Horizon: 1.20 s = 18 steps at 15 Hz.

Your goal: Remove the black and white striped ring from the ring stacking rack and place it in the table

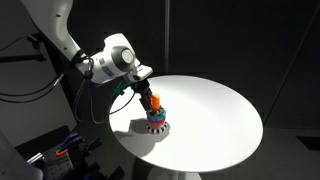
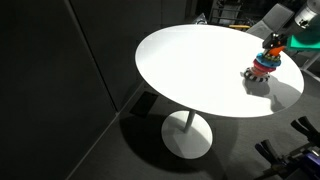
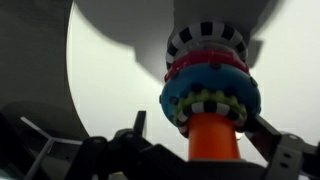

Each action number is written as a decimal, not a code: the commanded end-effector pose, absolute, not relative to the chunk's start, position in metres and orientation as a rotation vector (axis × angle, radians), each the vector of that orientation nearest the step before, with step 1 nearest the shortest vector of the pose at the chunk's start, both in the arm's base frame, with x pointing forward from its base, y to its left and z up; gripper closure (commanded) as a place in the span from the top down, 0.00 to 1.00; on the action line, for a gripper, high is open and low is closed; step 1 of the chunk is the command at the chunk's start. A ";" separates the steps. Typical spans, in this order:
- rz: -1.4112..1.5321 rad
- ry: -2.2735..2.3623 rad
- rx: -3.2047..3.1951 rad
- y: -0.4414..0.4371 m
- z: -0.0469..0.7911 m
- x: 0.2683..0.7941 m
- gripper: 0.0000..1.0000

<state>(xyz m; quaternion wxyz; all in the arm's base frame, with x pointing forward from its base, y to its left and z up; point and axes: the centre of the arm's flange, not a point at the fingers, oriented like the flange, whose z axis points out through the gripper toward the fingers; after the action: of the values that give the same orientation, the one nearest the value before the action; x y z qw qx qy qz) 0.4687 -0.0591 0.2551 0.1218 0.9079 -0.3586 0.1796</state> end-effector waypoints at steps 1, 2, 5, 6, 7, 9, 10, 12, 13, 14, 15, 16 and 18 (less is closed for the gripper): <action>0.575 -1.076 2.640 -0.066 0.249 0.471 1.00; 0.580 -1.082 2.640 -0.067 0.248 0.471 1.00; 0.594 -1.097 2.642 -0.069 0.245 0.470 1.00; 0.598 -1.102 2.643 -0.069 0.245 0.469 1.00; 0.603 -1.108 2.644 -0.070 0.244 0.469 1.00; 0.609 -1.119 2.649 -0.071 0.244 0.468 1.00; 0.612 -1.124 2.650 -0.072 0.243 0.468 1.00; 0.616 -1.129 2.650 -0.073 0.243 0.468 0.81; 0.616 -1.131 2.651 -0.074 0.242 0.468 0.74; 0.618 -1.135 2.654 -0.074 0.242 0.468 0.66; 0.618 -1.140 2.655 -0.075 0.242 0.468 0.58; 0.619 -1.144 2.658 -0.076 0.242 0.468 0.49; 0.625 -1.154 2.657 -0.077 0.244 0.467 0.45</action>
<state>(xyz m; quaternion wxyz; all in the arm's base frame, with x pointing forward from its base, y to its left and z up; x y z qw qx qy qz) 0.4674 -0.0711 0.2497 0.0924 0.8966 -0.3821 0.2041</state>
